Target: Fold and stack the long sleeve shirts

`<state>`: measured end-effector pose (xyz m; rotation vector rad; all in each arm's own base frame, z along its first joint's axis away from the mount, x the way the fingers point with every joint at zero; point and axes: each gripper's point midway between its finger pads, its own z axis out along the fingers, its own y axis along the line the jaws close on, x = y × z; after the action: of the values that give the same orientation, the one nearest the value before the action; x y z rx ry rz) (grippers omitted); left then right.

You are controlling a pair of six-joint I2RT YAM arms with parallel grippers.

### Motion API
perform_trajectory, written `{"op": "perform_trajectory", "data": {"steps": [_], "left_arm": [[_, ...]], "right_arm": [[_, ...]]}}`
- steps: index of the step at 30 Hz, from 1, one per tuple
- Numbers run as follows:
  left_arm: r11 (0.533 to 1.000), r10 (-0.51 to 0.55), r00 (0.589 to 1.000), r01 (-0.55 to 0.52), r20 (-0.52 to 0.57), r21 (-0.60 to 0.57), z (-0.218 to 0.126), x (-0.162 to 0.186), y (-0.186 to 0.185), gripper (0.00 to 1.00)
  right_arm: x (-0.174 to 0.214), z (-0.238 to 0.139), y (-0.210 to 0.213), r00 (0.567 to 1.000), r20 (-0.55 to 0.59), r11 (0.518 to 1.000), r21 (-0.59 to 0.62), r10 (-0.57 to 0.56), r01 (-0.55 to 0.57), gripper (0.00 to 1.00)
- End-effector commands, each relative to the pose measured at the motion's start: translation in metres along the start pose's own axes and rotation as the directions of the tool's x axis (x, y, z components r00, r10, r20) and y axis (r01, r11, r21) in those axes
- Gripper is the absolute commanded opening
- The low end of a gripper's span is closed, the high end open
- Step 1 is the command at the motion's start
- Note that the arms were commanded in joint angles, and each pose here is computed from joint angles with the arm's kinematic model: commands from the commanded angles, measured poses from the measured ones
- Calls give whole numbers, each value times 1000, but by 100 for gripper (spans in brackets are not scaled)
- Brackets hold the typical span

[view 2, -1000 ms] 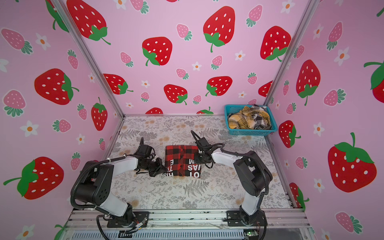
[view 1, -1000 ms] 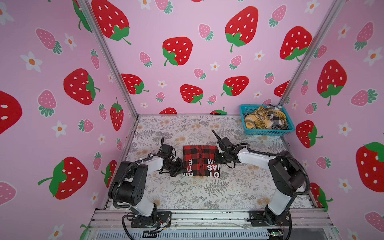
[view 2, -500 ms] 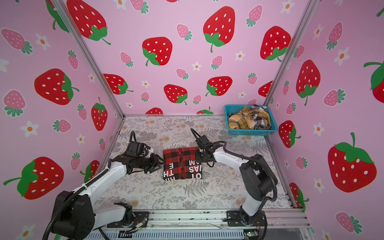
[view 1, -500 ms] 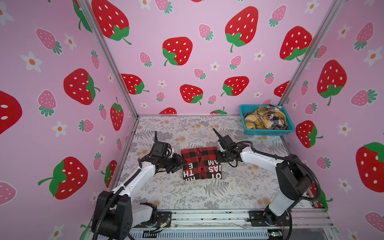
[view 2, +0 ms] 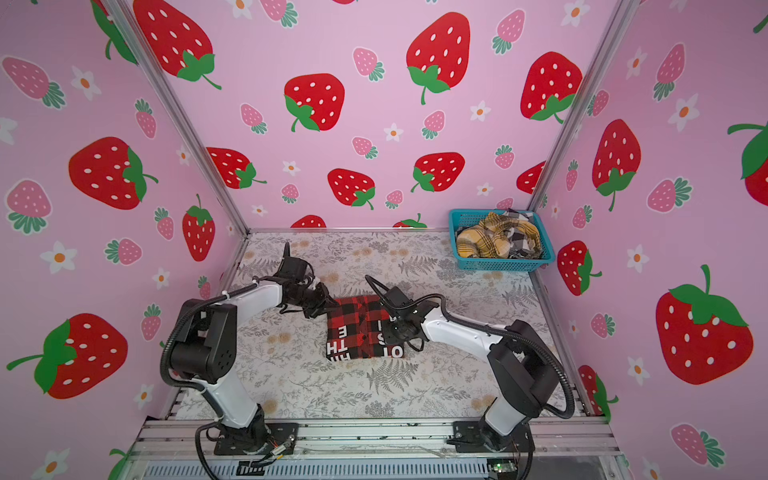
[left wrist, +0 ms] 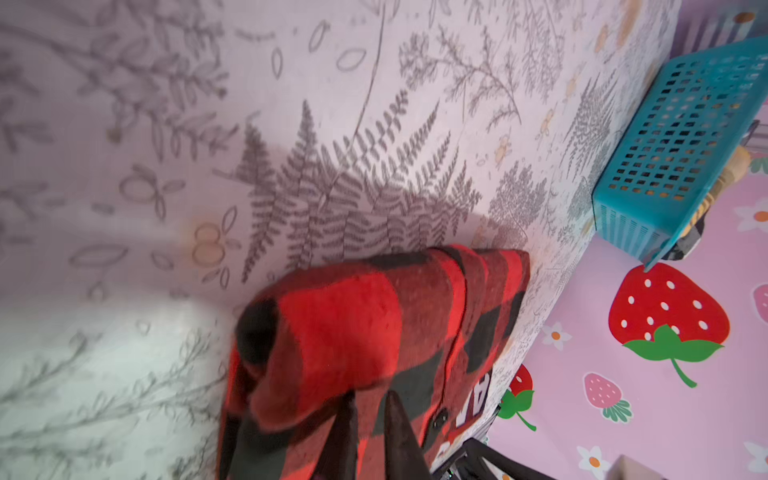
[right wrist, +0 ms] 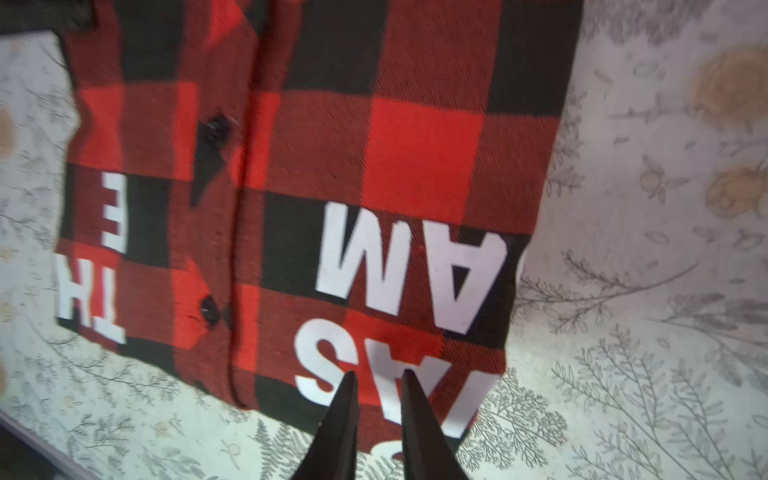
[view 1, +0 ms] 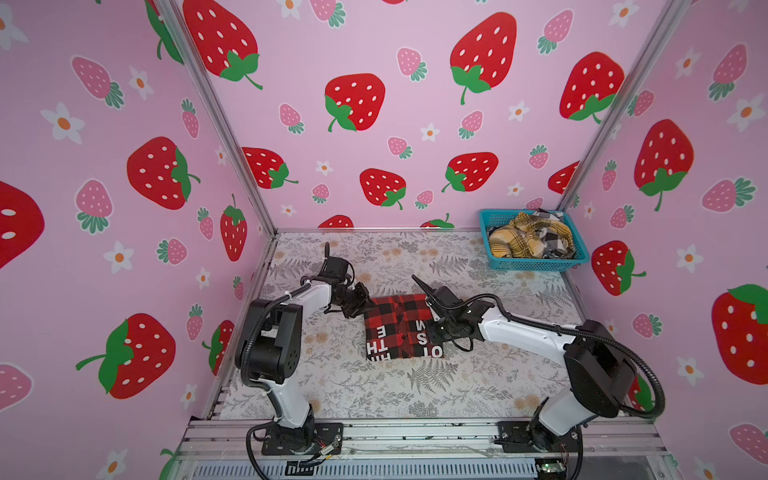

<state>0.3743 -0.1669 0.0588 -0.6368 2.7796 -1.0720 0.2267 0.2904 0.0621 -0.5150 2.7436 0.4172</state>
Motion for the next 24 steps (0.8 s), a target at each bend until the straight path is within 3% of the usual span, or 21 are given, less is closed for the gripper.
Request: {"op": "perform_trajectory", "data": {"steps": [1, 7, 10, 14, 17, 21, 24], "left_arm": [[1000, -5, 1000, 5, -5, 9, 9, -10, -1, 15], [999, -41, 998, 42, -42, 13, 22, -12, 7, 18], [998, -28, 999, 30, -29, 55, 12, -16, -5, 33], [982, 85, 994, -95, 68, 161, -35, -17, -50, 52], [968, 181, 968, -206, 174, 144, -75, -5, -62, 53], [977, 201, 949, -213, 243, 23, -97, 20, -18, 57], [991, 69, 982, -89, 175, 105, -98, 43, 12, 59]], "right_arm": [[12, 15, -10, 999, -34, 999, 27, 34, -33, 21], [20, 22, -15, 998, -58, 998, 49, 36, -33, 20], [8, 12, -12, 999, -38, 998, 56, 20, -18, 20], [-19, -7, -6, 1000, 10, 998, 69, 2, -2, 20], [-40, -18, -4, 999, 51, 998, 65, 5, -8, 20], [-63, -19, -3, 996, 83, 999, 47, 10, -14, 21], [-71, -11, -4, 996, 88, 999, 23, 25, -27, 21]]}}
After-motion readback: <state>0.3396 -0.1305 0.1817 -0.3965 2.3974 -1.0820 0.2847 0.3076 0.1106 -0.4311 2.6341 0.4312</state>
